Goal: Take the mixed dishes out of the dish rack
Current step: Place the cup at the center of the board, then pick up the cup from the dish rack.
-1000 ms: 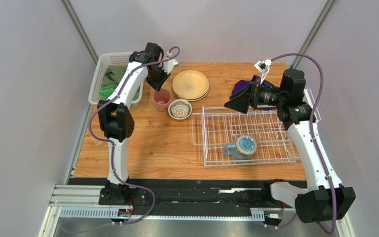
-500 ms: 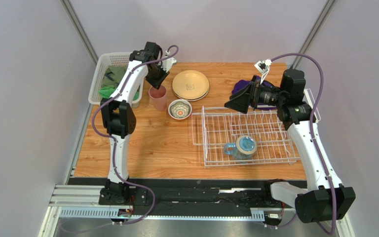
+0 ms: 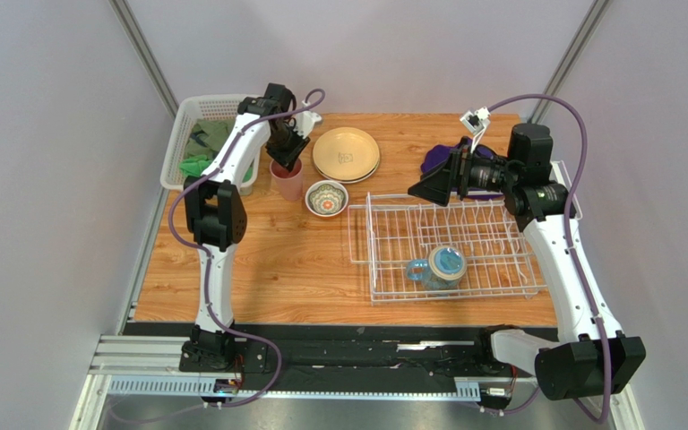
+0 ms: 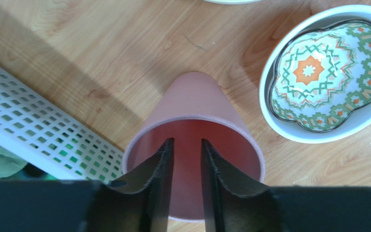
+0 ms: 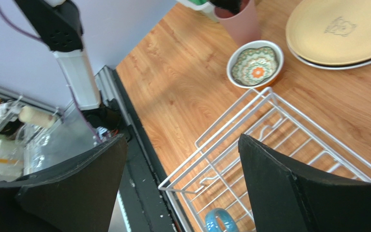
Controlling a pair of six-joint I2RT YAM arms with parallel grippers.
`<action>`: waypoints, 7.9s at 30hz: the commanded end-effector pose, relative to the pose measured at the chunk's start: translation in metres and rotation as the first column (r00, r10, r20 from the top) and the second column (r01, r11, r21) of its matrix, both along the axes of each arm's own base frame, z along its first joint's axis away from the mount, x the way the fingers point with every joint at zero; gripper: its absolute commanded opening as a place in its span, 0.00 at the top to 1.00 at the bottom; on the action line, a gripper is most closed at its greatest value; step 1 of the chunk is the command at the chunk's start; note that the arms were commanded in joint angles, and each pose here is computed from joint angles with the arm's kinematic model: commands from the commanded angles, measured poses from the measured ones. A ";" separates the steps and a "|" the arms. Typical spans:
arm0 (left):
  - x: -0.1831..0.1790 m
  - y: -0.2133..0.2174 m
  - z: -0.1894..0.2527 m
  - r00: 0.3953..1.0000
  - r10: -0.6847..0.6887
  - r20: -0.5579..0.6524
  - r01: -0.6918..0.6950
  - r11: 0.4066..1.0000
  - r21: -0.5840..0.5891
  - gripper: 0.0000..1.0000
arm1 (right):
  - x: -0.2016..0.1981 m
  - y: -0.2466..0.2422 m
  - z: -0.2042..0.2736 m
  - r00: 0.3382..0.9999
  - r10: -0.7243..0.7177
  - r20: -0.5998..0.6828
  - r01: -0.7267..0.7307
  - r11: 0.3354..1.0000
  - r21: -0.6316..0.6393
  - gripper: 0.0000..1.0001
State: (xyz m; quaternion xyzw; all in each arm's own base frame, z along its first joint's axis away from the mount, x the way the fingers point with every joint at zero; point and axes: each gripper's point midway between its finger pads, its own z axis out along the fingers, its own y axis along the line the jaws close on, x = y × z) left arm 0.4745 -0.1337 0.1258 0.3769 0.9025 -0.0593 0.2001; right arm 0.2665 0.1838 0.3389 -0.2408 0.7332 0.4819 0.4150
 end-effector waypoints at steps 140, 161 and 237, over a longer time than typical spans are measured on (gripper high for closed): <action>-0.143 -0.043 0.117 0.963 -0.165 0.214 0.245 0.867 -0.434 0.04 | -0.043 0.006 -0.079 0.903 0.380 0.201 -0.040 0.541 -0.840 1.00; -0.213 -0.106 0.160 0.862 -0.404 0.307 0.480 0.455 -0.750 0.09 | -0.027 0.022 -0.021 0.878 0.225 0.422 0.143 0.719 -0.680 1.00; -0.281 -0.224 0.192 0.662 -0.682 0.312 0.377 -0.057 -0.925 1.00 | -0.026 0.037 0.067 0.758 0.110 0.643 0.239 0.871 -0.430 0.95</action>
